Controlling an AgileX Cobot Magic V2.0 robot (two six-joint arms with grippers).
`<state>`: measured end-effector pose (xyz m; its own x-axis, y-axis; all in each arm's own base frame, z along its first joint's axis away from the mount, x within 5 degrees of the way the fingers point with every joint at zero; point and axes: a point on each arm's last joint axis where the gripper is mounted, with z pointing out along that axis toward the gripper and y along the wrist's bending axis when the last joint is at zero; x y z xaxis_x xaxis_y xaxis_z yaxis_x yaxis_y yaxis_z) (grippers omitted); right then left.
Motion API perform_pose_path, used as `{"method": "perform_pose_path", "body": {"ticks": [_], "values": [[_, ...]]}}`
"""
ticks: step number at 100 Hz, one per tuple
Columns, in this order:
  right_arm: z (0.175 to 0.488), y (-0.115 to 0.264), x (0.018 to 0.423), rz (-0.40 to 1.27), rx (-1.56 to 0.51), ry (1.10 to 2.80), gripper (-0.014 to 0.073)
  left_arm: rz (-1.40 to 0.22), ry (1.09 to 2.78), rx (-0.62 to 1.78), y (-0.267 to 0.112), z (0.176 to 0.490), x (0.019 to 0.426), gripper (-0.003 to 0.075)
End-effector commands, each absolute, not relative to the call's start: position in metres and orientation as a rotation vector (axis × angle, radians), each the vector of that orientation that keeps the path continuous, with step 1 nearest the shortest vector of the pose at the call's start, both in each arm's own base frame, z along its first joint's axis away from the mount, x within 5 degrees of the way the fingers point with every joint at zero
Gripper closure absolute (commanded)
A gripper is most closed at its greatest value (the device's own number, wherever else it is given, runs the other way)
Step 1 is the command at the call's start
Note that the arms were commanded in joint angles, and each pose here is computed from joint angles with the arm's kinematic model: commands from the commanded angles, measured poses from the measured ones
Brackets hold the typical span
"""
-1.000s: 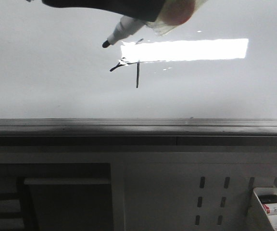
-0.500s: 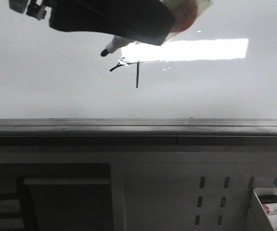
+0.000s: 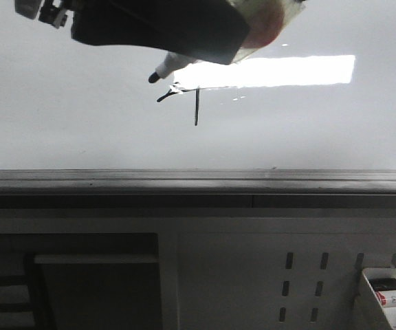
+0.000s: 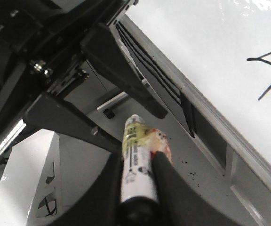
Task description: Write number 4 on whiteboard
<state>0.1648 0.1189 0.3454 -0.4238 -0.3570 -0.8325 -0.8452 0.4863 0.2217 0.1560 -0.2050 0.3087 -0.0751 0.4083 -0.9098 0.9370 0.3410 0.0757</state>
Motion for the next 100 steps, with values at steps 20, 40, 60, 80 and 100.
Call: {"method": "perform_pose_path", "body": {"ticks": [20,40,60,80,100], "values": [[0.362,0.118,0.1648,0.838,-0.937,1.932,0.0639,-0.715,1.613,1.171,-0.2054,0.3261,0.1554,0.0461],[0.362,0.118,0.1648,0.838,-0.937,1.932,0.0639,-0.715,1.613,1.171,-0.2054,0.3261,0.1554,0.0466],[0.3618,0.1181,0.1645,0.84,-0.941,1.933,0.0639,-0.715,1.613,1.172,-0.2054,0.3261,0.1554,0.066],[0.3618,0.1181,0.1645,0.84,-0.941,1.933,0.0638,-0.714,1.612,1.173,-0.2054,0.3261,0.1554,0.0741],[0.3619,0.118,0.1647,0.839,-0.939,1.932,0.0484,-0.689,1.614,1.148,-0.2045,0.3267,0.158,0.0741]]}}
